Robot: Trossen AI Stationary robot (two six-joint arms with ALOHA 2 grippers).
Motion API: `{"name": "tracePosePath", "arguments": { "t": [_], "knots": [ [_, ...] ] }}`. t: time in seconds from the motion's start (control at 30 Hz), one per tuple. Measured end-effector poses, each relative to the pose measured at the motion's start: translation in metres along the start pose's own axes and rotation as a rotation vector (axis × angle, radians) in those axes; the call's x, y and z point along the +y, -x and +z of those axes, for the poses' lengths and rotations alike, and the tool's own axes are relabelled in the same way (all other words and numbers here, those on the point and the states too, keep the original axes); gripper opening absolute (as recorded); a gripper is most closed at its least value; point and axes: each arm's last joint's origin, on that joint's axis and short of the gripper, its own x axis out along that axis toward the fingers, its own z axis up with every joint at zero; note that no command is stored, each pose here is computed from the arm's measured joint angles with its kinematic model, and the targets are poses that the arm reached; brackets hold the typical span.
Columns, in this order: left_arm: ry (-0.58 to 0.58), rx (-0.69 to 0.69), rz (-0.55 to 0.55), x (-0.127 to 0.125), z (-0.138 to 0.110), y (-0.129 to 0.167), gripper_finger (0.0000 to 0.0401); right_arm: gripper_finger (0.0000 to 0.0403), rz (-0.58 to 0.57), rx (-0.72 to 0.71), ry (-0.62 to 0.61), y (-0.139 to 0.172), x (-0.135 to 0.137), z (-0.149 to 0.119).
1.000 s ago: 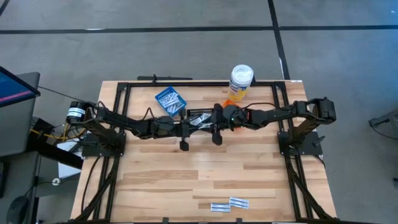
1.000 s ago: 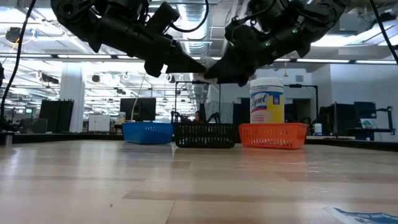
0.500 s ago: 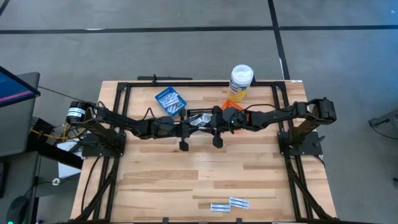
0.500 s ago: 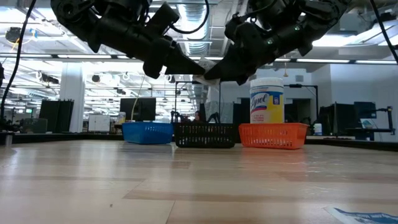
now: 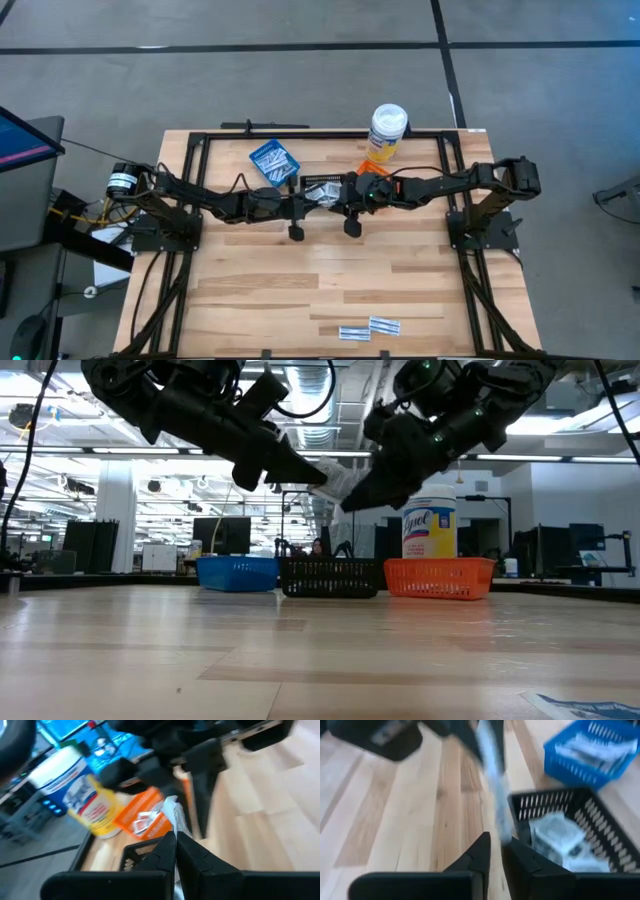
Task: Pick & Place First Aid Supplies
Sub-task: Put the towelette pack into the black bin
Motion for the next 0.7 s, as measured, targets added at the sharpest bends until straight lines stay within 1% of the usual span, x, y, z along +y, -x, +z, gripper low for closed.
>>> {"name": "tracePosePath", "arguments": {
  "t": [0.13, 0.27, 0.37, 0.47, 0.57, 0.7],
  "knots": [
    [0.001, 0.037, 0.07, 0.004, -0.002, -0.001, 0.0012, 0.0047, -0.005, 0.077, -0.05, 0.0, -0.001, -0.008],
    [0.013, 0.077, 0.085, 0.01, -0.009, -0.004, 0.0012, 0.005, -0.007, 0.093, -0.064, 0.0, -0.001, -0.009],
    [0.051, 0.114, 0.08, 0.014, -0.022, -0.012, 0.0011, 0.005, -0.007, 0.094, -0.064, 0.0, -0.001, -0.009],
    [0.064, 0.169, 0.072, 0.018, -0.04, -0.022, 0.0016, 0.005, -0.007, 0.094, -0.064, 0.0, -0.001, -0.009],
    [0.062, 0.212, 0.092, 0.022, -0.054, -0.03, 0.0027, 0.005, -0.006, 0.094, -0.064, 0.0, -0.001, -0.009],
    [0.018, 0.22, 0.082, 0.018, -0.06, -0.034, 0.005, 0.005, -0.006, 0.094, -0.063, 0.0, 0.0, -0.009]
  ]
}}
